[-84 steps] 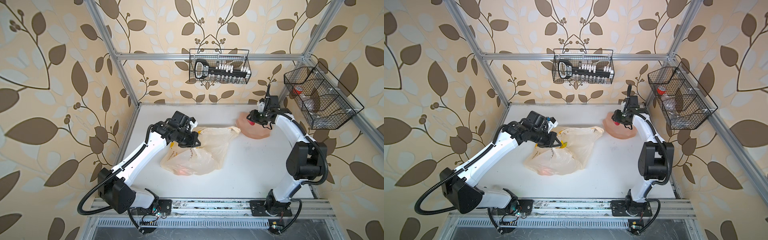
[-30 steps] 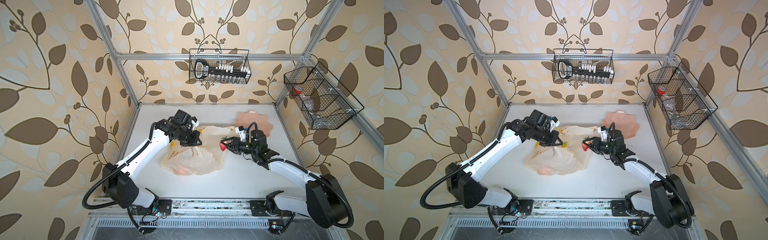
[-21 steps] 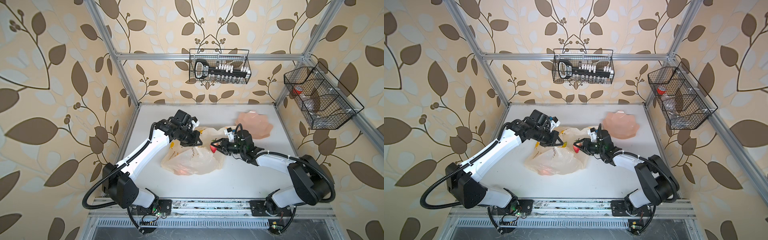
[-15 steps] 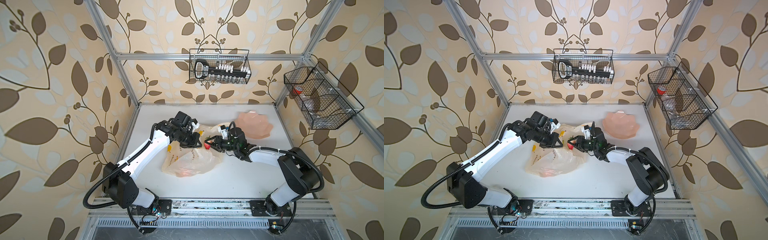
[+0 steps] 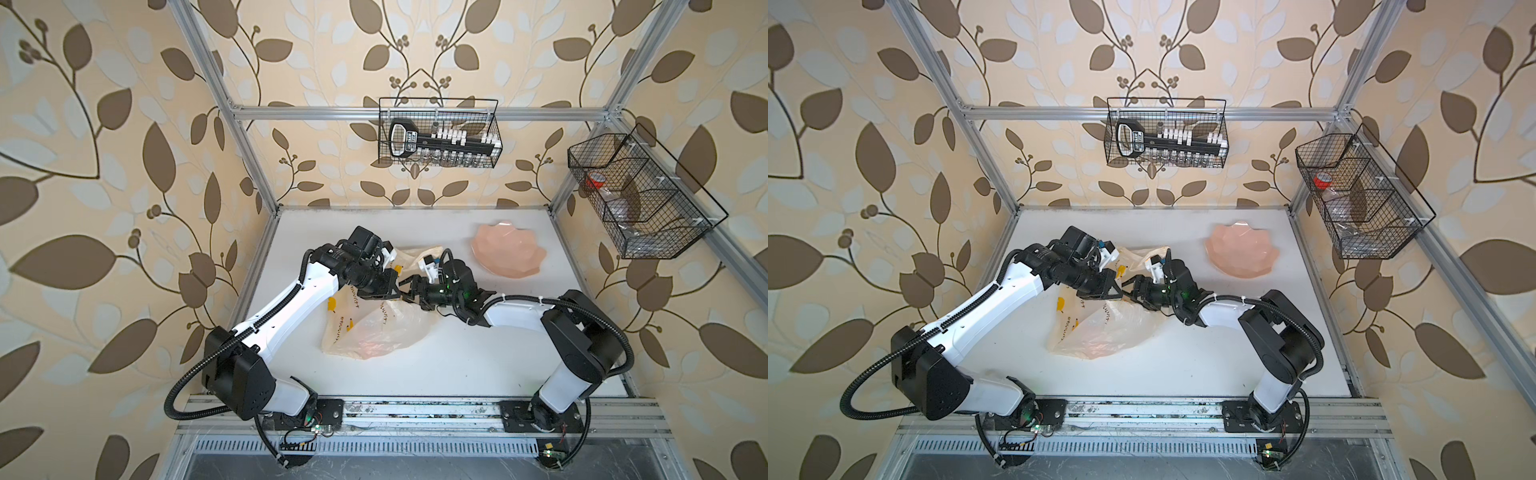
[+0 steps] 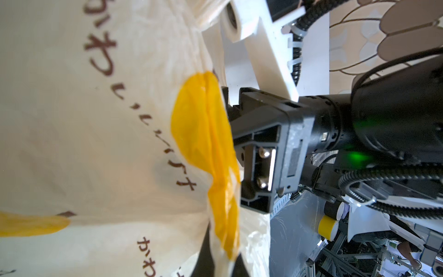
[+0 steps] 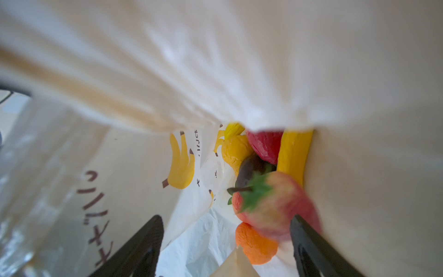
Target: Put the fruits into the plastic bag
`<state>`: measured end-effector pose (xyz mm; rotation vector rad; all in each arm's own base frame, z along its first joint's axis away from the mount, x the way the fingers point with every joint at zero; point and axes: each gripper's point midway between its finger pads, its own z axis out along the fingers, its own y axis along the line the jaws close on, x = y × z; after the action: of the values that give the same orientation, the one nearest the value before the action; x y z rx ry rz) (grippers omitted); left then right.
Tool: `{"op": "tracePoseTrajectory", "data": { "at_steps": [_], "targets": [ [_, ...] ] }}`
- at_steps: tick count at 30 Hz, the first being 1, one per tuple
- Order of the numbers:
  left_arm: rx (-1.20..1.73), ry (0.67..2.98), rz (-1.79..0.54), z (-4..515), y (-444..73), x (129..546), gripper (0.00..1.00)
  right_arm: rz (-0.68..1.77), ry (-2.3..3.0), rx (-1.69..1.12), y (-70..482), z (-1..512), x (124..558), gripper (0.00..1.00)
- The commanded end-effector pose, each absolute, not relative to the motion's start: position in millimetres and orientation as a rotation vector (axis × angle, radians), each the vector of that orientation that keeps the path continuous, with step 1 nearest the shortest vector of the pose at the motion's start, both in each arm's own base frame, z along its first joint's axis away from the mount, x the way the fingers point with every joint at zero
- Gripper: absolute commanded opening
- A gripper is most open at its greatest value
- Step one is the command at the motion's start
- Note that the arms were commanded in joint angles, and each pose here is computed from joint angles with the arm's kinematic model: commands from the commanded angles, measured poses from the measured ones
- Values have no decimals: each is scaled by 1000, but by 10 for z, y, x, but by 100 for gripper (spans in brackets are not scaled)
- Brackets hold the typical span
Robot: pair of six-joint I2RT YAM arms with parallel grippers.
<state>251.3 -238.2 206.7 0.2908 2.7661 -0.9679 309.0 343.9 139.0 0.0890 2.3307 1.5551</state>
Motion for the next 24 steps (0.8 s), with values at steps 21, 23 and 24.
{"op": "tracePoseTrajectory", "data": {
  "at_steps": [21,23,24],
  "targets": [
    [469,2682,-1005,2243,-2392,2350,0,811,2374,31,1710,1836,2880,95],
    [494,2652,-1034,2317,-2423,2327,0,667,2397,-96,1571,1836,2914,96],
    [501,2645,-1040,2340,-2431,2322,0,603,2402,-161,1535,1838,2939,97]
  ]
}}
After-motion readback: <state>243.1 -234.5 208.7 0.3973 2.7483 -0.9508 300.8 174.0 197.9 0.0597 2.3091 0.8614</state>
